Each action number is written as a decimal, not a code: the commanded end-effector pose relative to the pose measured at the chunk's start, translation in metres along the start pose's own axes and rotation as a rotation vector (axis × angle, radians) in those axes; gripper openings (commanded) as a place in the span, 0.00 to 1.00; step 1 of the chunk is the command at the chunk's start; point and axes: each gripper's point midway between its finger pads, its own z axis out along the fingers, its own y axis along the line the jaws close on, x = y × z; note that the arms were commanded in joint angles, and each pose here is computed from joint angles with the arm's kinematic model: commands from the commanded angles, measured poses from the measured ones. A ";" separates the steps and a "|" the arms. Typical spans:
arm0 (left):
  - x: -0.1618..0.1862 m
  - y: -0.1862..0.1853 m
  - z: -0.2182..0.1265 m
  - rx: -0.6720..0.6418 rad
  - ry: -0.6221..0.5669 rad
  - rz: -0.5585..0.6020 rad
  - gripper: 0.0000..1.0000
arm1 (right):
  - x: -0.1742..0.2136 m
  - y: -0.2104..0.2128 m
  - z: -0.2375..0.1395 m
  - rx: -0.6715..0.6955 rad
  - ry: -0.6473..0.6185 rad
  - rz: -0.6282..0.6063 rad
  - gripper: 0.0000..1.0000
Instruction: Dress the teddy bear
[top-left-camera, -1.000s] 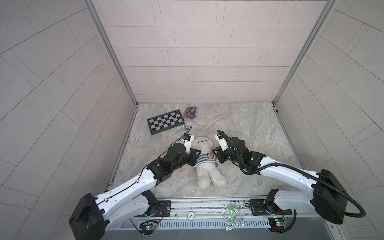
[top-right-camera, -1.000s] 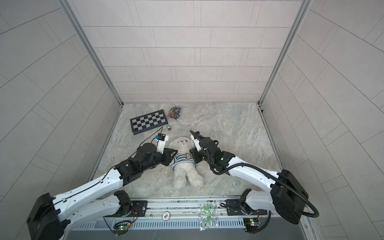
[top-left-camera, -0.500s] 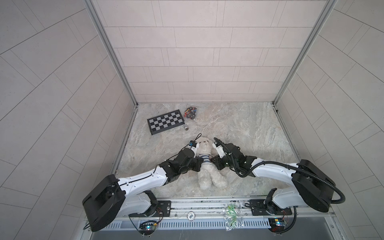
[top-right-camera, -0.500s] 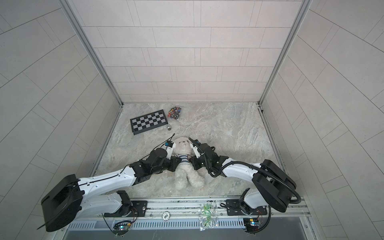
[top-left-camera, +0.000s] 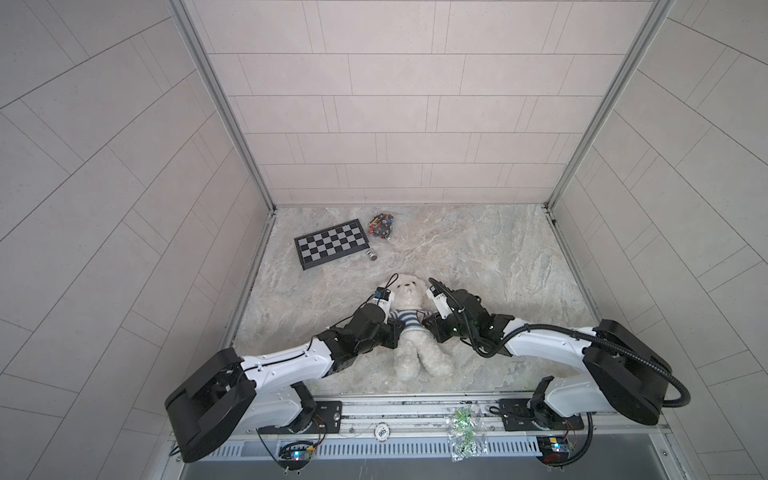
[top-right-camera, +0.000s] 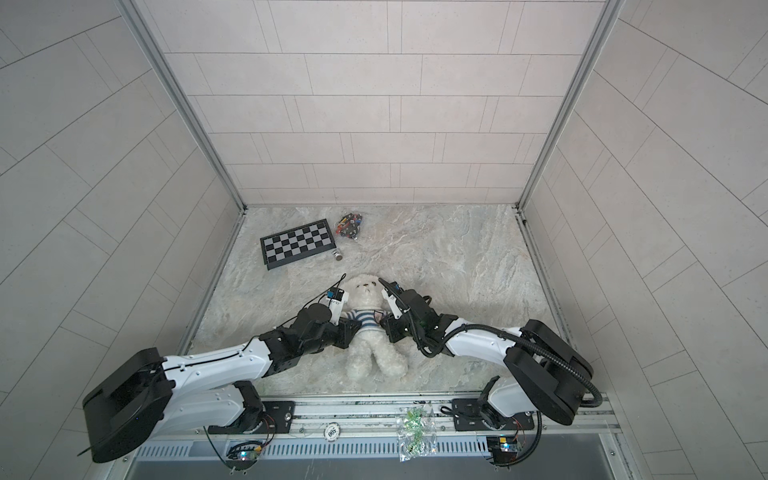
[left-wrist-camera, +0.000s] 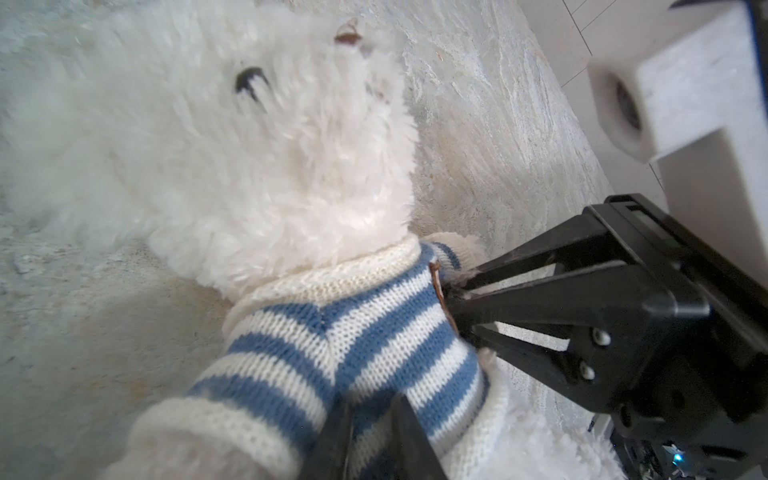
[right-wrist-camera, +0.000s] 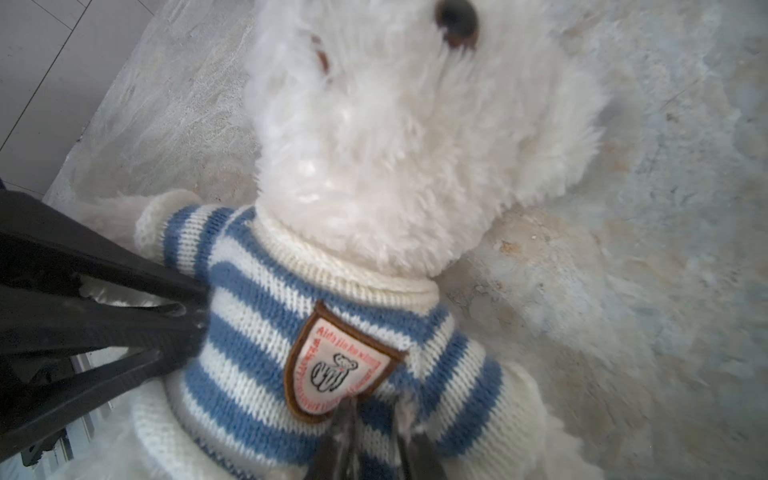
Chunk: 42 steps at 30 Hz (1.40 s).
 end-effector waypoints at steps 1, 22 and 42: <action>-0.001 0.005 -0.007 -0.033 -0.009 0.019 0.27 | 0.000 -0.011 -0.015 0.084 -0.001 -0.015 0.26; -0.047 0.061 -0.124 -0.299 -0.310 0.053 0.79 | -0.070 -0.076 -0.186 0.516 -0.482 -0.111 0.70; -0.056 0.123 -0.176 -0.659 -0.490 -0.050 1.00 | -0.045 -0.141 -0.238 0.831 -0.595 -0.075 1.00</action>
